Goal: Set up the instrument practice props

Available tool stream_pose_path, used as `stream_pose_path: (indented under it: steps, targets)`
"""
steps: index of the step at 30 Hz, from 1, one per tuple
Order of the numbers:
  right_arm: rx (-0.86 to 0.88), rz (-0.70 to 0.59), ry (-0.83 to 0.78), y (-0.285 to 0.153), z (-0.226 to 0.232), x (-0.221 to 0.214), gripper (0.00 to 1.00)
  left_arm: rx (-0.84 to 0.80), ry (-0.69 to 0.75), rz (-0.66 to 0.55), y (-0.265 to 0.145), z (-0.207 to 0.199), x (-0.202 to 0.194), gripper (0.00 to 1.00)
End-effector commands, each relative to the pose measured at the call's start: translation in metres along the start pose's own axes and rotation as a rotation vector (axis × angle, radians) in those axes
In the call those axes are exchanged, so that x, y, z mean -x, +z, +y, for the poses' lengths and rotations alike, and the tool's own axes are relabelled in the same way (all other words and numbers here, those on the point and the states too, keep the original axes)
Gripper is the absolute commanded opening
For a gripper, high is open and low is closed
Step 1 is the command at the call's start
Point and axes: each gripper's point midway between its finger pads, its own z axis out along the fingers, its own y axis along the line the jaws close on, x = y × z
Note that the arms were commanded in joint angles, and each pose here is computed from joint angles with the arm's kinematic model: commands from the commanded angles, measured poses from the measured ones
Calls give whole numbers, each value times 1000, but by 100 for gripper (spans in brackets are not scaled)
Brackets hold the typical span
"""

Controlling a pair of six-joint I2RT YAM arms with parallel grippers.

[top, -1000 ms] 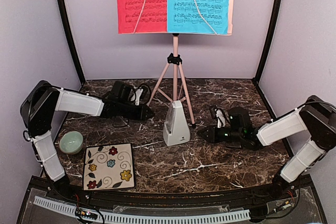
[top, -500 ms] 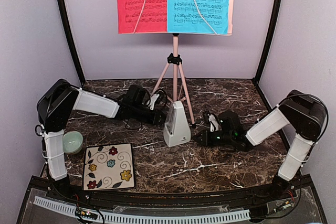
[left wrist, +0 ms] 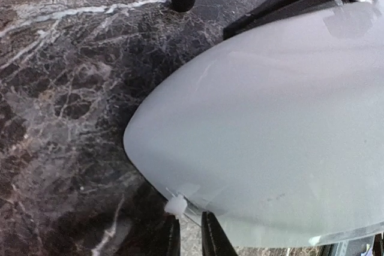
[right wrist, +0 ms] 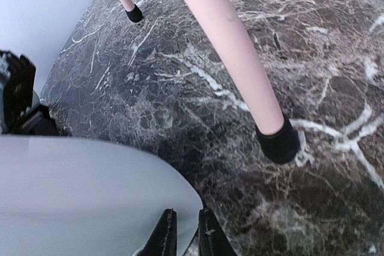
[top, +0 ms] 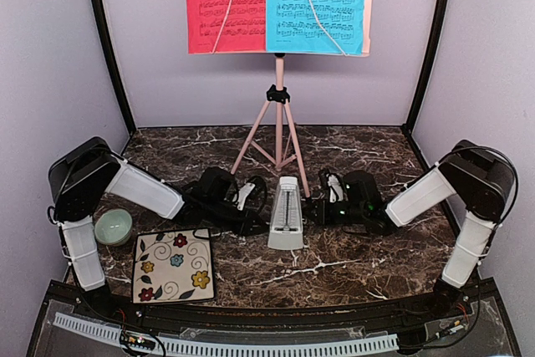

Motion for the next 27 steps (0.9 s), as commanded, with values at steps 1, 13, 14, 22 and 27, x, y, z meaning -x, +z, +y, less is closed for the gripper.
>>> stream_pose_path:
  steps: [1,13,14,22,27]
  targets:
    - [116,-28,-38,13,27,19,15,-117,35,-110,-7,-40,22,15]
    - [68,-55,-85,-17,22,35,46,-41,45,-174,-19,-30,23,28]
    - [53,-61,-87,-22,18,38,51,-27,52,-174,-21,-27,22,32]
    - [23,-107,-114,-61,23,58,75,-69,26,-241,-51,-4,16,52]
    - [71,-134,-121,-78,40,66,86,-37,139,-247,-52,-1,12,57]
